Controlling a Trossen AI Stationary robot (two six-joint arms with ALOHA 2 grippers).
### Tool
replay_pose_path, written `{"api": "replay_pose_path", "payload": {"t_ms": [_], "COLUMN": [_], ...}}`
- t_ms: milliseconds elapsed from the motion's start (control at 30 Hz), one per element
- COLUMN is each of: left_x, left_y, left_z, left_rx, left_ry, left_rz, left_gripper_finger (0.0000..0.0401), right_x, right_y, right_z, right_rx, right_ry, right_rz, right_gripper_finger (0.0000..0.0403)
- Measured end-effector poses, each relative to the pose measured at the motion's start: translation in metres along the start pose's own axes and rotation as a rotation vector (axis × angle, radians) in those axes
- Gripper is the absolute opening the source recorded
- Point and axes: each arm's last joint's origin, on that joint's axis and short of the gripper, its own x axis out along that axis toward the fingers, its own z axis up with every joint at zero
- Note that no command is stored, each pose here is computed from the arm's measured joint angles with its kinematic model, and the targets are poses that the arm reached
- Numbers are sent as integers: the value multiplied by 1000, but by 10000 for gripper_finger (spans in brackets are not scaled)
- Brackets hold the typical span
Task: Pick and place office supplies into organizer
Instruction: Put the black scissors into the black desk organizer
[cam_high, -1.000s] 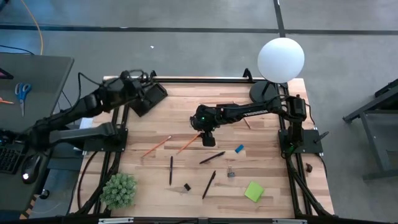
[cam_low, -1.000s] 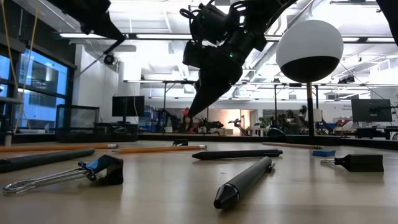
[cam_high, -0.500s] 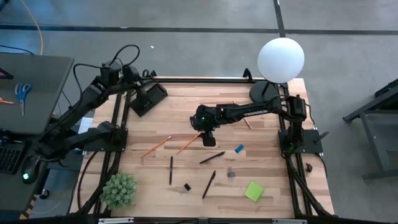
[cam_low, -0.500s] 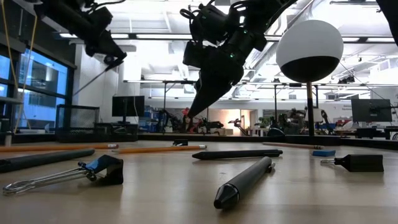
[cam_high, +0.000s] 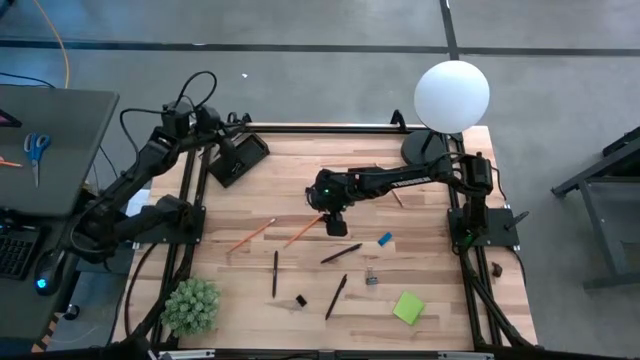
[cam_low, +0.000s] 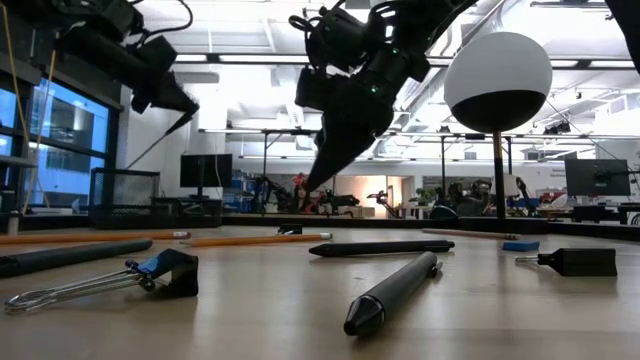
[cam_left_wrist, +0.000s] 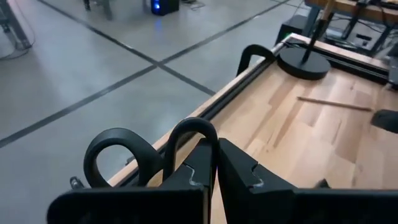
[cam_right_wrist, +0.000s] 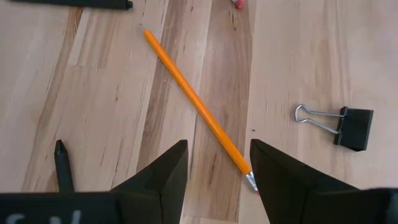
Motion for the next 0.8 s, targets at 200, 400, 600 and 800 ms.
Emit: {"api": "replay_pose_path", "payload": {"t_ms": [200,400,600,800], "left_x": [-1,-1,-1,-1], "left_y": [2,2,2,2], "left_z": [1,-1,-2,-2], "left_rx": [-6,-44,-50,-49], "left_ry": [-16,1,12,12], "left_rz": [-2,-5,-3,1], "left_gripper_finger": [1,23,61,88], "right_x": [0,0,0,0], "right_y": [0,0,0,0], "right_z": [-1,-1,-1,-1], "right_rx": [0,0,0,0], "right_ry": [1,2,2,2], "right_rz": [0,0,0,0], "right_gripper_finger": [165,165,165,165]}}
